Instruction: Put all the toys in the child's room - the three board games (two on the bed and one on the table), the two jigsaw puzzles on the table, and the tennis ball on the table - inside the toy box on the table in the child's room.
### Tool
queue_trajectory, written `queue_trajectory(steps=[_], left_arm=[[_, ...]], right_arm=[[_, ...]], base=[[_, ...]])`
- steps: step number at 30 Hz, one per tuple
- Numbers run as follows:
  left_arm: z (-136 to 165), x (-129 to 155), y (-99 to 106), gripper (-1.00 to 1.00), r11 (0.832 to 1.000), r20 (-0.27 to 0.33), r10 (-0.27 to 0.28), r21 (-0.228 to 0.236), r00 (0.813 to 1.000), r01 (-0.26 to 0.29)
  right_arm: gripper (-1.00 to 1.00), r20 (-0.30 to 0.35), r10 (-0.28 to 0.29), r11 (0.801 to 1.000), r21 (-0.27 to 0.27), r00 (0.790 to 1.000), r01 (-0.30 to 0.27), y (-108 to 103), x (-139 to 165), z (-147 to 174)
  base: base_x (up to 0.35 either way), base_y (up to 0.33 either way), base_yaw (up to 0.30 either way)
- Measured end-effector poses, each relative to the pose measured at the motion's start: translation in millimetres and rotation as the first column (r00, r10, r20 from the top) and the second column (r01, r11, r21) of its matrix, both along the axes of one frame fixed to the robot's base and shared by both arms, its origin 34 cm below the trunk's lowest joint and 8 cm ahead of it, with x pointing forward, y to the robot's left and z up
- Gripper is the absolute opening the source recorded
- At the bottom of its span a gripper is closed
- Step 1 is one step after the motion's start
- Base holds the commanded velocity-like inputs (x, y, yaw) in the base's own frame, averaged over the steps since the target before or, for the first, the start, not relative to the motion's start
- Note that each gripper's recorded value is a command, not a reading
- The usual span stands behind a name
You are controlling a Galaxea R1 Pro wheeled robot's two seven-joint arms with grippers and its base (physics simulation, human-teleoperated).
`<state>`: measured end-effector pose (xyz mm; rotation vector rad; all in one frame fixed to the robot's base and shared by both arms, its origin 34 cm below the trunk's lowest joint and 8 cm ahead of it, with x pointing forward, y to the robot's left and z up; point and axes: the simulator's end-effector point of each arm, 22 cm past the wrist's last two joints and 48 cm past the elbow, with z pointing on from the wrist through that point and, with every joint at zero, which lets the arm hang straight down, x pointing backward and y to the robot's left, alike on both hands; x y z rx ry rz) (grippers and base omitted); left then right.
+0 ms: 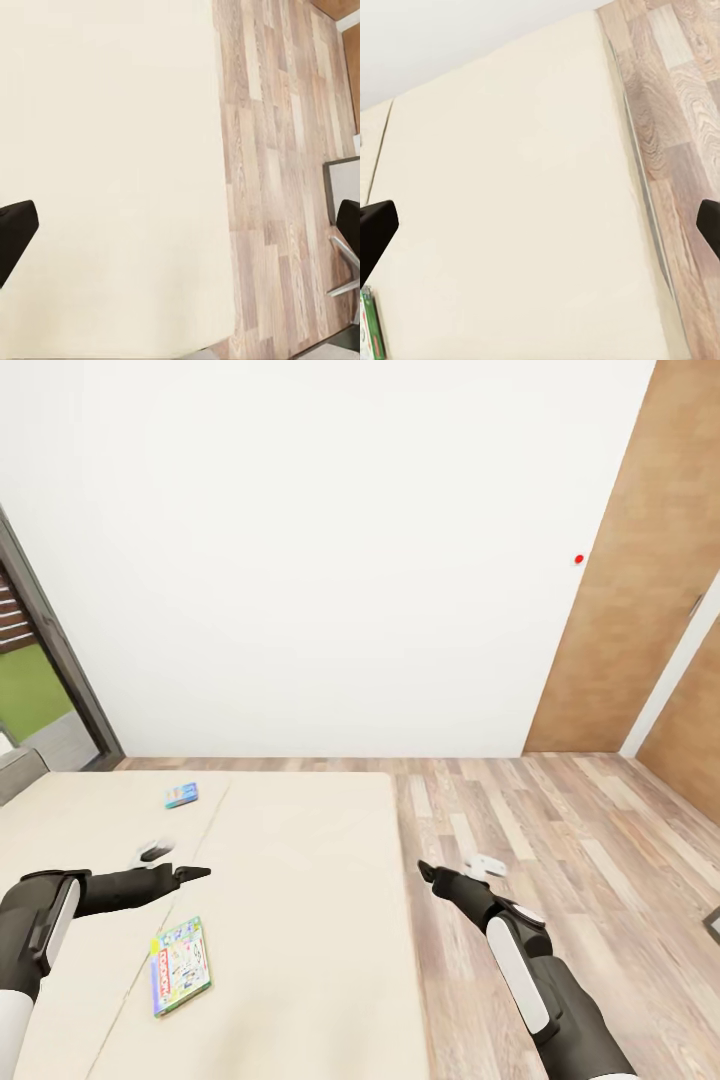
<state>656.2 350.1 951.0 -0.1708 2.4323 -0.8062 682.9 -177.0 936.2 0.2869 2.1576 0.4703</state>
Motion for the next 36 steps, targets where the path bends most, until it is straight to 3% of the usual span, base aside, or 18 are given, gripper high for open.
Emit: queue_trajectory(steps=[36], left_arm=[[-0.1,0.0,0.0,1.0,1.0,0.0,0.0,0.001,1.0,0.0]], right_arm=[[1.0,0.0,-0.001,1.0,-0.003,1.0,0.001,-1.3,-0.1,-0.2]], base=[[0.0,0.235,0.0]])
